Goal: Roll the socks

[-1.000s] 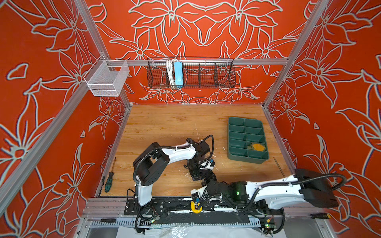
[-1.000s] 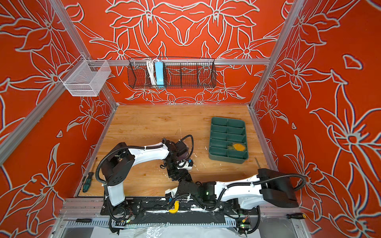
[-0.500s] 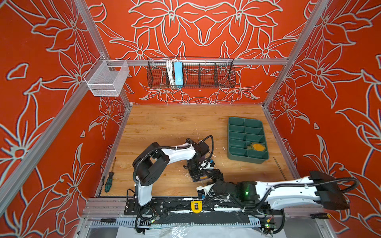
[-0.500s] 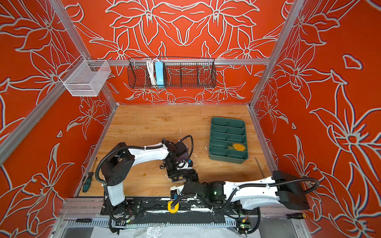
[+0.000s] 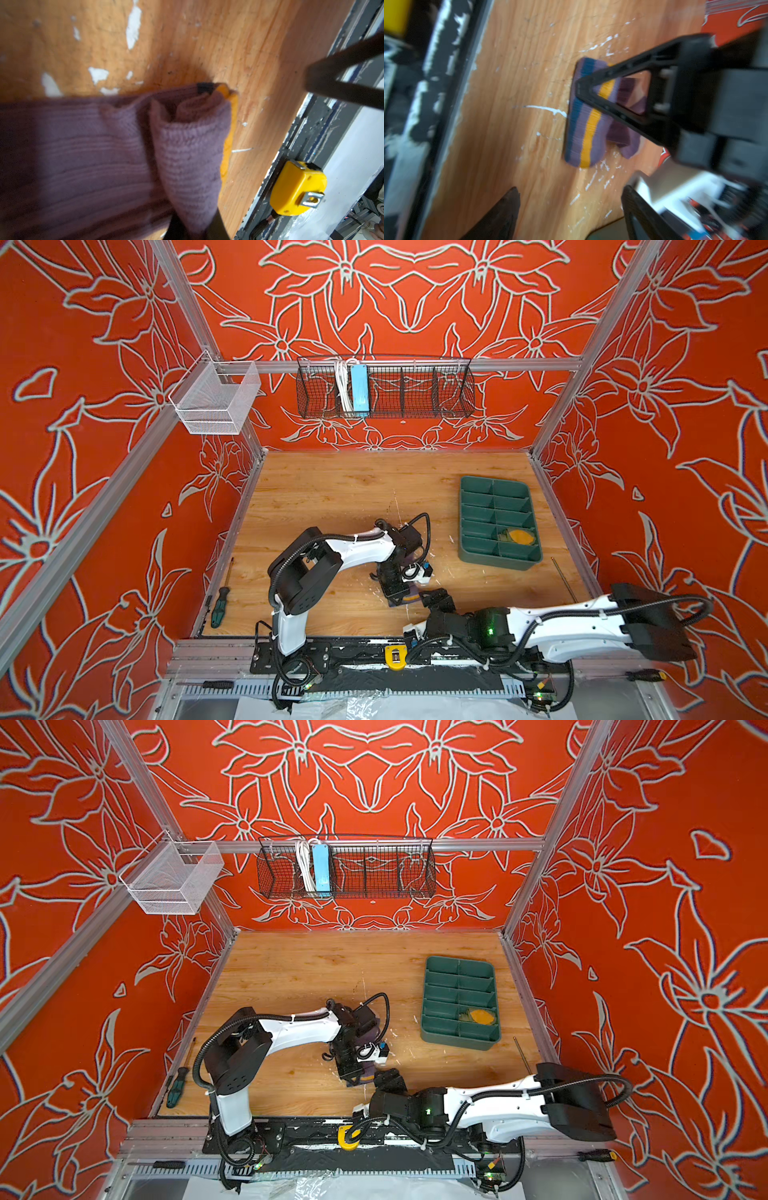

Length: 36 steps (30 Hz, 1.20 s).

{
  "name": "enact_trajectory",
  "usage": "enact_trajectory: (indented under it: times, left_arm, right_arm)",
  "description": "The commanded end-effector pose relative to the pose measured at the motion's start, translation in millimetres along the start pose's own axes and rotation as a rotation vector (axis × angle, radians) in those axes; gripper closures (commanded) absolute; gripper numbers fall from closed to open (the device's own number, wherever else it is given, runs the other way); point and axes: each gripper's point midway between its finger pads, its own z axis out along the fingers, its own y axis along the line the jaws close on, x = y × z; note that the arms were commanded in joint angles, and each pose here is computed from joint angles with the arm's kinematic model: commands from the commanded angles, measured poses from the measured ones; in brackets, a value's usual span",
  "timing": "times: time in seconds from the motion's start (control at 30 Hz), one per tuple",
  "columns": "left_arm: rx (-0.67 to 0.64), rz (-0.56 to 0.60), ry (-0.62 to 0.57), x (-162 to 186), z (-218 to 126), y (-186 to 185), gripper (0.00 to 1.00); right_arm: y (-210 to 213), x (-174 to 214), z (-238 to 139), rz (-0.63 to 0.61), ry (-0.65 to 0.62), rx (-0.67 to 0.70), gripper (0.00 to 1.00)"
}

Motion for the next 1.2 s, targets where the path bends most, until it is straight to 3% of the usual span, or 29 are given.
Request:
enact_trajectory:
  times: [0.0,0.23,0.33,0.8,0.83,1.0,1.17]
  left_arm:
    - [-0.002,-0.017,0.095,23,17,3,1.00]
    - [0.009,-0.012,0.084,20,17,2,1.00]
    - [0.005,-0.009,0.078,19,16,2,1.00]
    - [-0.065,0.000,0.017,7,5,13,1.00]
    - [-0.081,0.006,0.002,4,2,15,0.97]
    - [-0.238,0.054,-0.115,-14,-25,31,0.58]
    - [-0.561,0.160,-0.315,-34,-81,59,0.41]
  right_arm:
    - [-14,-6,17,0.068,-0.012,0.058,0.21]
    - [-16,-6,44,0.108,0.028,0.072,0.24]
    - [-5,-4,51,0.095,0.046,0.038,0.30]
    - [25,8,61,0.060,0.119,-0.076,0.97]
    - [26,8,60,0.062,0.122,-0.086,1.00]
    - [38,7,50,0.093,0.129,-0.207,1.00]
    - [45,13,48,0.155,0.169,-0.309,1.00]
